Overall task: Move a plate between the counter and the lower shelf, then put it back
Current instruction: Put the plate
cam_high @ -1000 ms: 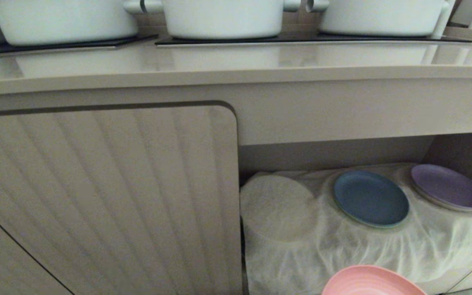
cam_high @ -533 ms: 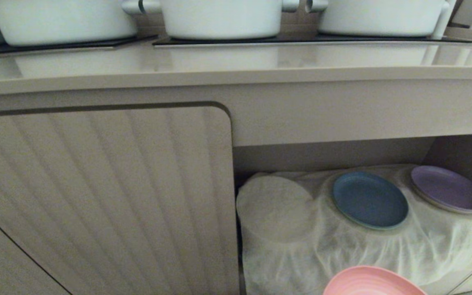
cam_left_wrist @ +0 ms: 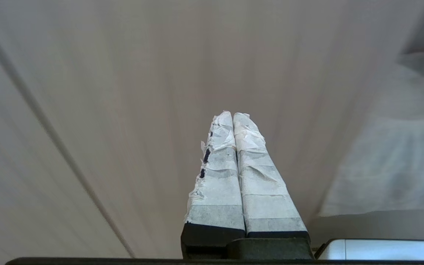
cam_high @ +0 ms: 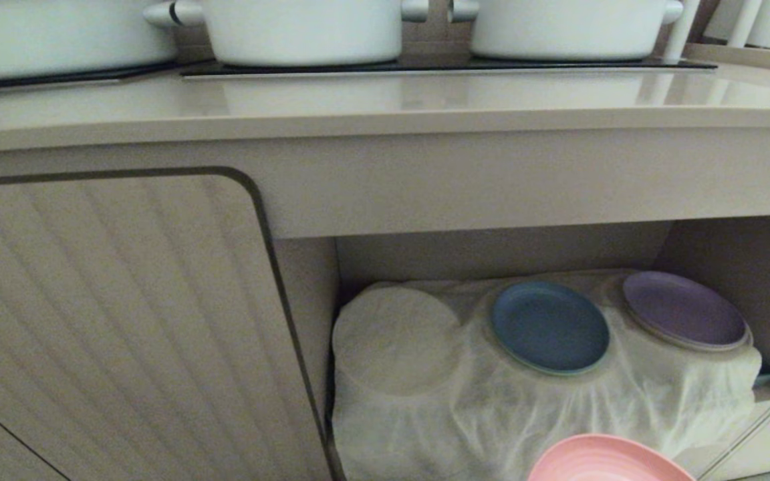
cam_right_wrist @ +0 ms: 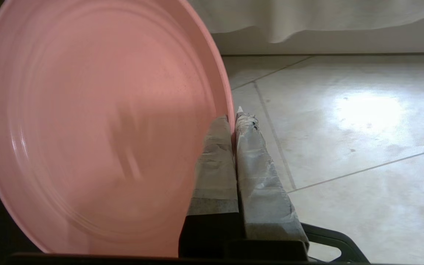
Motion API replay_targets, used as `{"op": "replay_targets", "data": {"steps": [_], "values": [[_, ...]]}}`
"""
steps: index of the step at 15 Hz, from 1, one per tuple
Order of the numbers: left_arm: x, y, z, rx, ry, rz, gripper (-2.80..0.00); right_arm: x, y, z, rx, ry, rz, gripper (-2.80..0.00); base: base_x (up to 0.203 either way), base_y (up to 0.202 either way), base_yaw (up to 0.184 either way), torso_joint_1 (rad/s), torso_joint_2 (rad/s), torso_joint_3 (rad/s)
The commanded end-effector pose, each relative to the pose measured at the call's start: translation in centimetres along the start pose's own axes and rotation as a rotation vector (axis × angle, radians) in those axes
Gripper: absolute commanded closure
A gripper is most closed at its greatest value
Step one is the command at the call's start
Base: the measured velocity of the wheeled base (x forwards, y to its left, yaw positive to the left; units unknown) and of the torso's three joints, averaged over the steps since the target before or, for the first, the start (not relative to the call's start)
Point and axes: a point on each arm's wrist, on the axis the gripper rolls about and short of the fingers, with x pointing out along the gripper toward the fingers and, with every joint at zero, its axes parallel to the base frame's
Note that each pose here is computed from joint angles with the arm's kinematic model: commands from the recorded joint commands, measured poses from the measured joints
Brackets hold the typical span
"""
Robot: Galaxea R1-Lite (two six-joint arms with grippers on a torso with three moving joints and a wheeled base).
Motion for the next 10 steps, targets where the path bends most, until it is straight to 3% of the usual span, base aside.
{"op": "replay_targets", "data": {"steps": [1,10], "values": [[0.0,0.0,0.0,0.0,-0.001,0.0,0.0,0.03,0.0,0.01,0.001,0.003,0.001,0.0,0.0,-0.196,0.003,0.001,0.0,-0.002],[0.0,0.0,0.0,0.0,-0.001,0.0,0.0,0.08,-0.03,-0.11,0.001,0.012,-0.001,0.0,0.0,-0.192,0.002,0.003,0.0,0.003]]}}
